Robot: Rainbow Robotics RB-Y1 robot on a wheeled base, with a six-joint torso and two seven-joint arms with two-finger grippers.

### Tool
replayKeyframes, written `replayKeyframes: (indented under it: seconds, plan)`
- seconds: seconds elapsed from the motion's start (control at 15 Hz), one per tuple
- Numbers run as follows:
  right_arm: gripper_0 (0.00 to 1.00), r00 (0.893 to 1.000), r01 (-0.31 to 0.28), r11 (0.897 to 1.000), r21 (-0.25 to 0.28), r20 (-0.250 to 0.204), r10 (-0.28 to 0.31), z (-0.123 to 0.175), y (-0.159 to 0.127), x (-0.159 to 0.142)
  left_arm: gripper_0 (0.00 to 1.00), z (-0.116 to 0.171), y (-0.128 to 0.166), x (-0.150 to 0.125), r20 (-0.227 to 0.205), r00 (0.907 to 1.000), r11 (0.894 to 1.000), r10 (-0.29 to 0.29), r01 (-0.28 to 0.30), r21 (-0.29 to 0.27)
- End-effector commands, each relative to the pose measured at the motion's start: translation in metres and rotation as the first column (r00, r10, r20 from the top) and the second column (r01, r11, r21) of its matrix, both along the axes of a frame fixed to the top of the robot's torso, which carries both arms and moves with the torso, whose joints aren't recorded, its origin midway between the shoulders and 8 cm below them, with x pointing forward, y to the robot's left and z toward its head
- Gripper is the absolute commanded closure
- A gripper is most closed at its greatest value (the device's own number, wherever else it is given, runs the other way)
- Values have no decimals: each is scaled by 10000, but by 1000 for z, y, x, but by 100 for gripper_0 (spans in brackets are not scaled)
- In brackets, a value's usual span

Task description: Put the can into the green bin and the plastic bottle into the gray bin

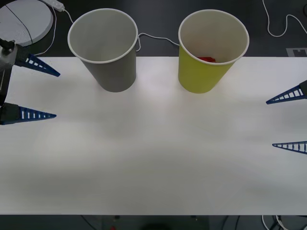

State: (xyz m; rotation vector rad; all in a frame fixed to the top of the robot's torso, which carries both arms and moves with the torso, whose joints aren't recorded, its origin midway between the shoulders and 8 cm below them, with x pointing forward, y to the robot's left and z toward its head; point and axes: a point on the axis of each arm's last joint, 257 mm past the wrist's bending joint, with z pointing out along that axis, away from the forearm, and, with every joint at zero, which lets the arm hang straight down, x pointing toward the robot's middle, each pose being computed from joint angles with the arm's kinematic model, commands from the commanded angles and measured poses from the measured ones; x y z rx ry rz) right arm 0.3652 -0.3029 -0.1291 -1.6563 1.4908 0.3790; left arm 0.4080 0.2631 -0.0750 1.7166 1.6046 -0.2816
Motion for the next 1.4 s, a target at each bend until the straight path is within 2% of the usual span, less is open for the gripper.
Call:
replayKeyframes:
  seconds: [0.07,0.2,0.4,0.53,0.73,1.07,1.4]
  plan:
    - [0,10000,0,10000,0,0,0,0,0,0,0,-14,15,-9,191,9996,9996,-223,220,152]
    - [0,10000,0,10000,0,0,0,0,0,0,0,-22,21,-13,310,9988,9991,-367,359,247]
    - [0,10000,0,10000,0,0,0,0,0,0,0,-34,30,-19,267,9991,9990,-339,331,284]
    - [0,10000,0,10000,0,0,0,0,0,0,0,-41,36,-20,506,9980,9987,-373,355,366]
    - [0,10000,0,10000,0,0,0,0,0,0,0,-51,39,-23,475,9986,9995,-249,240,202]
    - [0,10000,0,10000,0,0,0,0,0,0,0,-55,46,-21,547,9984,9986,-161,133,520]
    - [0,10000,0,10000,0,0,0,0,0,0,0,-56,47,-21,543,9984,9985,-161,132,539]
